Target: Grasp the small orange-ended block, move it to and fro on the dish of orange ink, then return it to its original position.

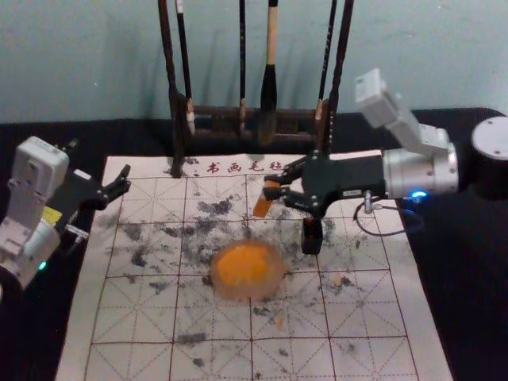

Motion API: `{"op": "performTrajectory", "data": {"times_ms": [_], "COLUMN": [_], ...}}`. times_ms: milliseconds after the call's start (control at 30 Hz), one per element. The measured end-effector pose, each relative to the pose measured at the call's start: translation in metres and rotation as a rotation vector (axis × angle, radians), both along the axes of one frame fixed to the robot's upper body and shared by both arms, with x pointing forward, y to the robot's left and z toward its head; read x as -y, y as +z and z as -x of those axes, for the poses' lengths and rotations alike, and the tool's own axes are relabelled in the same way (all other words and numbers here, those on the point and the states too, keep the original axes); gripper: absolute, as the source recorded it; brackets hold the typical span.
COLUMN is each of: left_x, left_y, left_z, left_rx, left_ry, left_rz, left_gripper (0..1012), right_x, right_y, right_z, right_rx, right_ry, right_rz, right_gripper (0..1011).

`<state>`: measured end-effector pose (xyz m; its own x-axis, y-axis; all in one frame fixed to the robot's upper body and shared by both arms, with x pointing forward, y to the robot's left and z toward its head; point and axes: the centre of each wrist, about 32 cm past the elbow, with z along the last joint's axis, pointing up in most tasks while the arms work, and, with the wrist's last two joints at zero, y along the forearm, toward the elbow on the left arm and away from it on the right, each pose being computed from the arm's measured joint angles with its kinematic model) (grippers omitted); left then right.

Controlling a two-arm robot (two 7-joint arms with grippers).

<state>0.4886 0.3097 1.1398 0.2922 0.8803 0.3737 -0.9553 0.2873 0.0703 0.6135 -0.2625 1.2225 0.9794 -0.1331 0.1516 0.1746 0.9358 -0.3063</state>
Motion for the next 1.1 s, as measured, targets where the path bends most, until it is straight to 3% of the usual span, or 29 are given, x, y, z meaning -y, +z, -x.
{"op": "performTrajectory", "data": {"times_ms": [467, 1100], "left_x": [0.0, 0.0], "left_y": [0.0, 0.0], "left_z": [0.0, 0.0], "left_rx": [0.0, 0.0], "left_ry": [0.0, 0.0], "left_rz": [0.0, 0.0], "left_gripper": [1001, 1001], "right_x": [-0.029, -0.035], "right_y": [-0.005, -0.016], "right_z": [-0.021, -0.019], "right_rx": [-0.03, -0.026], "right_ry": [0.12, 0.12], "right_rz": [0.107, 0.159], "right_gripper": [129, 130]}}
